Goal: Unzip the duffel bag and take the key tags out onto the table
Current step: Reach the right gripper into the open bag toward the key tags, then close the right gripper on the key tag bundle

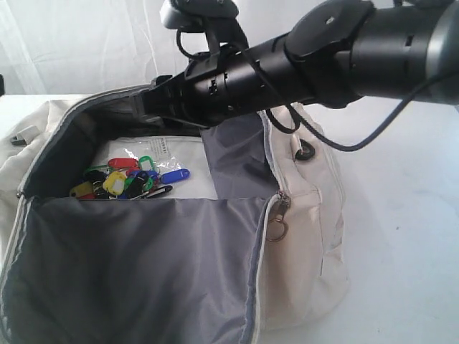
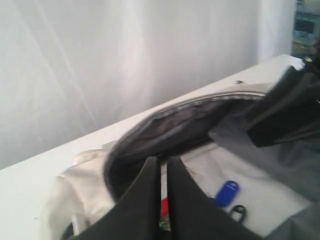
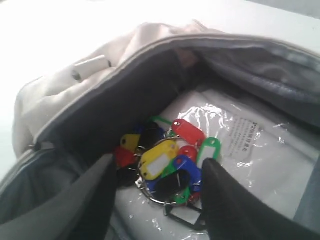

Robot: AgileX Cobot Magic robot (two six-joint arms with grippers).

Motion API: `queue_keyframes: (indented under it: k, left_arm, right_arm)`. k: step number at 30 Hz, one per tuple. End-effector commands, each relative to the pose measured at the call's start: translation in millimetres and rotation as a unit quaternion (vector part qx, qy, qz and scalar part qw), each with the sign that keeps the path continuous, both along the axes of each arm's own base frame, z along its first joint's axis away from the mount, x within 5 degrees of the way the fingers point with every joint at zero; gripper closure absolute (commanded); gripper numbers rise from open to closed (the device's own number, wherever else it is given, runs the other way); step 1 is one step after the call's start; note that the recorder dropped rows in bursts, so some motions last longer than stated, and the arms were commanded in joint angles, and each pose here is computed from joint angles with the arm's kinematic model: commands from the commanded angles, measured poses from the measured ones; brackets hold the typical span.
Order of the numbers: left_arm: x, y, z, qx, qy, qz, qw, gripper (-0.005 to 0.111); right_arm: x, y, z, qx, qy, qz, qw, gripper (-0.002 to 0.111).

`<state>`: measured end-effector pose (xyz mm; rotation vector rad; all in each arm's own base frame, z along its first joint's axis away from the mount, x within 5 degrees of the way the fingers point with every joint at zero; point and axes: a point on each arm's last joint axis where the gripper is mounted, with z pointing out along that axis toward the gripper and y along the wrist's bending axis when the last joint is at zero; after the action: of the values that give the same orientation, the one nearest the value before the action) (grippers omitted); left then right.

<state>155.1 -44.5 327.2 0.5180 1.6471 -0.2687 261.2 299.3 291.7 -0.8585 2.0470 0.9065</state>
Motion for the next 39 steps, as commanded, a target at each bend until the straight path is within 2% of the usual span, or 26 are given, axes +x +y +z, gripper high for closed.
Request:
queue_keyframes:
  k: [1, 5, 7, 13, 23, 25, 29, 35, 37, 39]
  left_arm:
    - [-6, 21, 14, 0.004, -0.049, 0.12, 0.992, 0.097]
    - [-18, 43, 26, 0.006, -0.094, 0.235, 0.967, 0.097]
    - [-26, 49, 31, 0.002, -0.111, 0.267, 0.957, 0.098]
    - [-39, 49, 38, 0.024, -0.144, 0.267, 0.953, 0.103]
    - [-44, 48, 40, 0.013, -0.152, 0.258, 0.954, 0.104]
    - [-44, 47, 40, 0.013, -0.152, 0.255, 0.955, 0.104]
    - [-44, 48, 40, 0.013, -0.152, 0.257, 0.954, 0.104]
    - [-44, 48, 40, 0.013, -0.152, 0.257, 0.954, 0.104]
    - [-44, 48, 40, 0.013, -0.152, 0.258, 0.954, 0.104]
    - [-44, 48, 40, 0.013, -0.152, 0.258, 0.954, 0.104]
  right_arm:
    - [13, 11, -26, -0.018, 0.011, -0.014, 1.0, 0.055]
    - [24, 31, -52, -0.021, 0.029, -0.03, 0.999, 0.038]
    - [27, 43, -65, -0.02, 0.042, -0.032, 0.998, 0.036]
    - [36, 76, -98, -0.033, 0.042, -0.029, 0.998, 0.036]
    - [37, 81, -138, -0.067, 0.064, -0.02, 0.995, 0.038]
    - [36, 83, -139, -0.069, 0.063, -0.017, 0.995, 0.045]
    - [35, 83, -139, -0.074, 0.049, -0.01, 0.996, 0.071]
    - [38, 83, -134, -0.07, 0.036, -0.016, 0.997, 0.102]
    - [40, 83, -122, -0.06, 0.024, -0.018, 0.998, 0.108]
    - [43, 83, -102, -0.043, 0.001, -0.02, 0.999, 0.108]
